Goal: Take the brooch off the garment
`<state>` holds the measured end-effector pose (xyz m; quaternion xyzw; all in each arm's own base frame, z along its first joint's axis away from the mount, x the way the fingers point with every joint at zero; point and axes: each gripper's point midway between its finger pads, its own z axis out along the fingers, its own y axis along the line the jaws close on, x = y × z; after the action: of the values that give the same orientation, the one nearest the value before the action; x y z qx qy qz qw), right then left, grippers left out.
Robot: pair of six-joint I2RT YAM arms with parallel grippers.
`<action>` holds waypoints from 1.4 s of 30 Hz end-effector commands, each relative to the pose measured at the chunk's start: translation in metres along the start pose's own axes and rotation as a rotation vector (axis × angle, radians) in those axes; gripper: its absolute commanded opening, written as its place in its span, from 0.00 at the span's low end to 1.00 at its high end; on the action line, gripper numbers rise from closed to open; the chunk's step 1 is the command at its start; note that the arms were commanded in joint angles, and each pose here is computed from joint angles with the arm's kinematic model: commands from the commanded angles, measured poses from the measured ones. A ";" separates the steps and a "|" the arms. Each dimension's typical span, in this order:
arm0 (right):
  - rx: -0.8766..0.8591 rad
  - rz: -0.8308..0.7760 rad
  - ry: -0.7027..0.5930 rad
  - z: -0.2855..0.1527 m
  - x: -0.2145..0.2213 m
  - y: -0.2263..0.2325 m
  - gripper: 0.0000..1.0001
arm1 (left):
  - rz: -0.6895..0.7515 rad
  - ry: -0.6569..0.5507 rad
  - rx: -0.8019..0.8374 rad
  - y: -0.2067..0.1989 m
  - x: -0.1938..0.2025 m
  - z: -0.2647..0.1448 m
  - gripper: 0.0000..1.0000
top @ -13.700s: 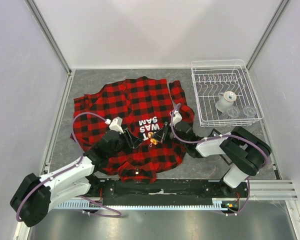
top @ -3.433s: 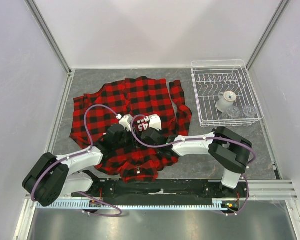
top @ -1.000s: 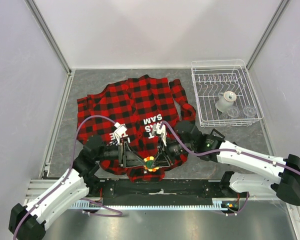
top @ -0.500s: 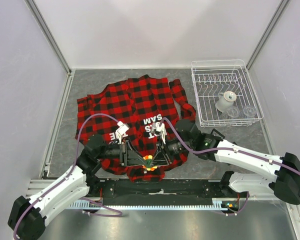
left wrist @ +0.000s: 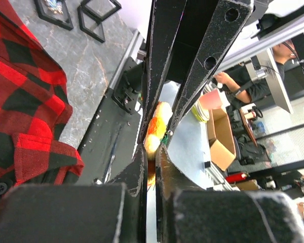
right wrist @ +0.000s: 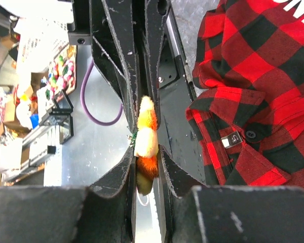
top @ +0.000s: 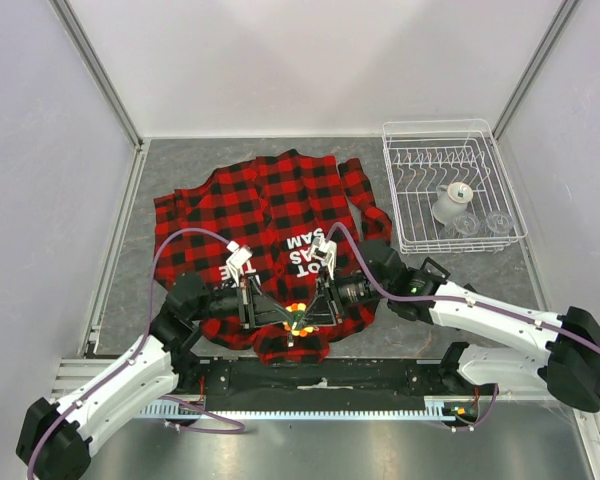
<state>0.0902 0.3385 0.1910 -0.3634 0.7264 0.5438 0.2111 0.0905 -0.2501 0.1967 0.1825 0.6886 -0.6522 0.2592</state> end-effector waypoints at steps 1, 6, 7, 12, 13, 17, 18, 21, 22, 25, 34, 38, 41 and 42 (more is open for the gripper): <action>0.052 0.031 -0.170 -0.003 -0.027 -0.008 0.17 | 0.011 -0.086 0.002 -0.006 -0.014 -0.001 0.02; 0.027 0.042 -0.230 -0.007 -0.035 0.000 0.24 | 0.009 -0.134 -0.017 -0.003 -0.018 -0.003 0.02; 0.031 0.044 -0.233 -0.007 -0.035 -0.001 0.25 | 0.006 -0.135 -0.018 -0.002 -0.018 -0.003 0.02; 0.040 0.062 -0.248 -0.006 -0.036 -0.005 0.27 | 0.007 -0.140 -0.016 -0.003 -0.019 -0.003 0.02; 0.043 0.070 -0.253 -0.006 -0.036 -0.006 0.27 | 0.006 -0.139 -0.017 -0.003 -0.019 -0.003 0.02; 0.056 0.086 -0.275 -0.008 -0.038 -0.009 0.28 | 0.006 -0.141 -0.014 -0.003 -0.018 -0.004 0.02; 0.055 0.087 -0.276 -0.009 -0.039 -0.009 0.27 | 0.006 -0.141 -0.014 -0.003 -0.018 -0.004 0.02; 0.050 0.106 -0.285 -0.009 -0.040 -0.012 0.12 | 0.005 -0.134 -0.014 -0.002 -0.016 -0.004 0.02; 0.051 0.110 -0.283 -0.008 -0.040 -0.013 0.02 | 0.003 -0.134 -0.013 -0.002 -0.016 -0.004 0.02; 0.035 0.095 -0.267 -0.008 -0.036 -0.011 0.00 | -0.005 -0.145 -0.010 -0.006 -0.019 -0.005 0.03; 0.064 -0.021 -0.250 -0.016 -0.039 -0.017 0.00 | -0.040 -0.182 -0.111 -0.010 -0.019 -0.020 0.64; 0.056 -0.022 -0.258 -0.015 -0.045 -0.018 0.00 | -0.093 -0.135 -0.108 -0.005 -0.005 -0.021 0.84; 0.048 -0.025 -0.266 -0.013 -0.050 -0.016 0.00 | -0.119 -0.107 -0.092 0.000 0.001 -0.017 0.87; 0.045 -0.029 -0.269 -0.014 -0.052 -0.015 0.00 | -0.119 -0.101 -0.087 0.001 0.002 -0.016 0.87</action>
<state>0.1285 0.3309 0.1953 -0.2787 0.7279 0.5546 0.2915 0.0935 -0.2307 0.2036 0.1000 0.7036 -0.6364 0.3000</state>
